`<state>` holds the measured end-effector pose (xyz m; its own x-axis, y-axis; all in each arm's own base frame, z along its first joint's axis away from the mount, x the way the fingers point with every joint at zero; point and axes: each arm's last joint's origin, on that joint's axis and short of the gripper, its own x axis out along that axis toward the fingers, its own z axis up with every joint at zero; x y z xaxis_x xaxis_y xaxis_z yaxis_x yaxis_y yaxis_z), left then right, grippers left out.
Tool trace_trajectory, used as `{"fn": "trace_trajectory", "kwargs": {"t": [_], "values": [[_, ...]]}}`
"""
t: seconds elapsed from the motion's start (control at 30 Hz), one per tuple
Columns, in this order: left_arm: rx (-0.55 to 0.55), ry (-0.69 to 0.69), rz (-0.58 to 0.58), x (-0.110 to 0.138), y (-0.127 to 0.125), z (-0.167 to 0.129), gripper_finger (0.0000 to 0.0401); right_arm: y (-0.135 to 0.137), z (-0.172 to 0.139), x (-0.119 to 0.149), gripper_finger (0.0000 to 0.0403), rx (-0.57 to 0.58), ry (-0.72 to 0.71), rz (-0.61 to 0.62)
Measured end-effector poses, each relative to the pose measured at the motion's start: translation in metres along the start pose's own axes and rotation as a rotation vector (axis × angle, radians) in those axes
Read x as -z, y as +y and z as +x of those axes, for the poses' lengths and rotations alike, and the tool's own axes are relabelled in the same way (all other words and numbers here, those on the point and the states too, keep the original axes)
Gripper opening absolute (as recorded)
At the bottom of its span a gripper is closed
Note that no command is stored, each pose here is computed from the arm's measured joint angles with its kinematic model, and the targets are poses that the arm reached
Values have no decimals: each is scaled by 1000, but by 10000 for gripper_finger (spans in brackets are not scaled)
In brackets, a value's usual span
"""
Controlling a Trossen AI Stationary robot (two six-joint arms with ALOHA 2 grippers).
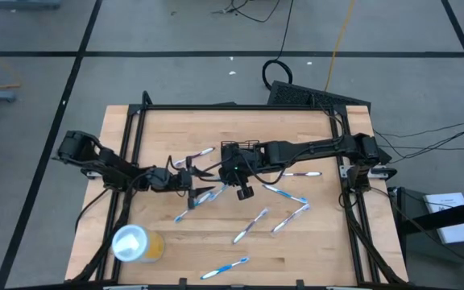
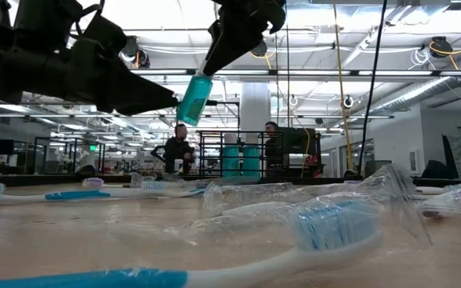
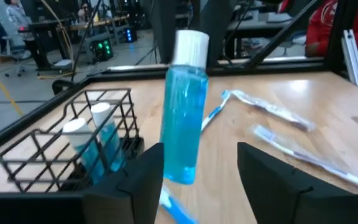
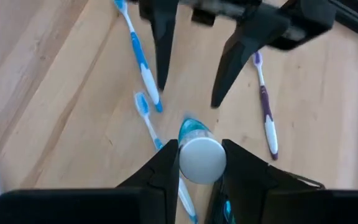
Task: Pick & Place toothbrushing station
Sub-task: Put the blue mouthwash bottle into the black organizer
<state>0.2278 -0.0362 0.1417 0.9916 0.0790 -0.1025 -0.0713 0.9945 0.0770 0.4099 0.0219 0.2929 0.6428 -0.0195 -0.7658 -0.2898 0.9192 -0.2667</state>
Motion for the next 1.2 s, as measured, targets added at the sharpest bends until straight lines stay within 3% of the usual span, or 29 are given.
{"fn": "trace_trajectory", "kwargs": {"t": [0.23,0.5,0.77,1.2], "values": [[-2,15,-27,2,3,-10,215,-19,-33,7,89,106,32,29],[-2,23,-27,4,3,-11,216,-61,-70,12,89,190,106,112],[-3,24,-26,4,3,-11,216,-91,-66,33,89,132,188,205],[-20,31,-23,5,4,-11,216,-103,-63,46,89,61,201,273]]}}
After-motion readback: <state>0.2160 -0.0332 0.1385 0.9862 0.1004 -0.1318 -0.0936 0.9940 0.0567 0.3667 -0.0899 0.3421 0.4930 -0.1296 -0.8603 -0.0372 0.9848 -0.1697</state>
